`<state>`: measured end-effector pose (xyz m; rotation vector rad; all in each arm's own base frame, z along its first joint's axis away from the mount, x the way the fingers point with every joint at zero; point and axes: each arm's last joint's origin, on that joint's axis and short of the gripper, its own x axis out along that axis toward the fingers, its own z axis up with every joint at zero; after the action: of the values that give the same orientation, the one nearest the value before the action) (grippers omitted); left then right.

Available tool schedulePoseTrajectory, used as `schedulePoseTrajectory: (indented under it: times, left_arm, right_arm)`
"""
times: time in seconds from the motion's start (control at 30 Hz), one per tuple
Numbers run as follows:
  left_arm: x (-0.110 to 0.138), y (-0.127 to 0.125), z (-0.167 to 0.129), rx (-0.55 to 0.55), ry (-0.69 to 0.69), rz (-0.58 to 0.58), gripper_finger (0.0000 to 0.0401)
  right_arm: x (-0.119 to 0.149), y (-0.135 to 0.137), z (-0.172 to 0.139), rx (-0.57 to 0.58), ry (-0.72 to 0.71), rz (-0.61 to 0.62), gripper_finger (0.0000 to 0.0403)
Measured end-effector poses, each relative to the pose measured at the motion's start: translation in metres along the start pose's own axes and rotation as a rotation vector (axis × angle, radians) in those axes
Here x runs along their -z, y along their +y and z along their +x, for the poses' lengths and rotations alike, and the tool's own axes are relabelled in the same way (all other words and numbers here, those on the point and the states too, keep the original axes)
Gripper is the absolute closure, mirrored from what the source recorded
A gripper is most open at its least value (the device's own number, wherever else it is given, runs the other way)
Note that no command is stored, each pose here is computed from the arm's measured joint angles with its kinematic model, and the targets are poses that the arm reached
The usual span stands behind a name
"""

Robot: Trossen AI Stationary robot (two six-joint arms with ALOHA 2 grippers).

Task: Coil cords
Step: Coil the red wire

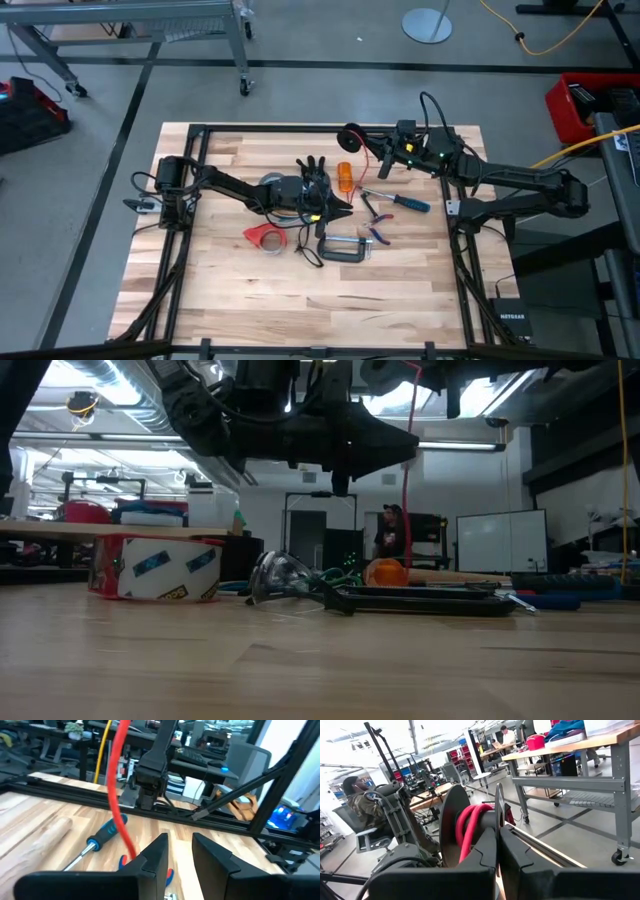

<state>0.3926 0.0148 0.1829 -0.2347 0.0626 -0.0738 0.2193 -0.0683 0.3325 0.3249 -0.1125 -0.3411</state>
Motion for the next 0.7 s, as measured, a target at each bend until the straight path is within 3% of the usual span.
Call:
schedulePoseTrajectory:
  times: [0.27, 0.7]
  left_arm:
    - [0.001, 0.002, 0.0, -0.048, 0.0, 0.02, 0.0341]
    - [0.014, 0.001, -0.001, -0.085, 0.124, -0.036, 0.0345]
  right_arm:
    - [0.001, 0.0, 0.001, -0.007, 0.005, 0.0, 0.0398]
    - [0.003, 0.001, 0.001, -0.046, 0.034, -0.023, 0.0398]
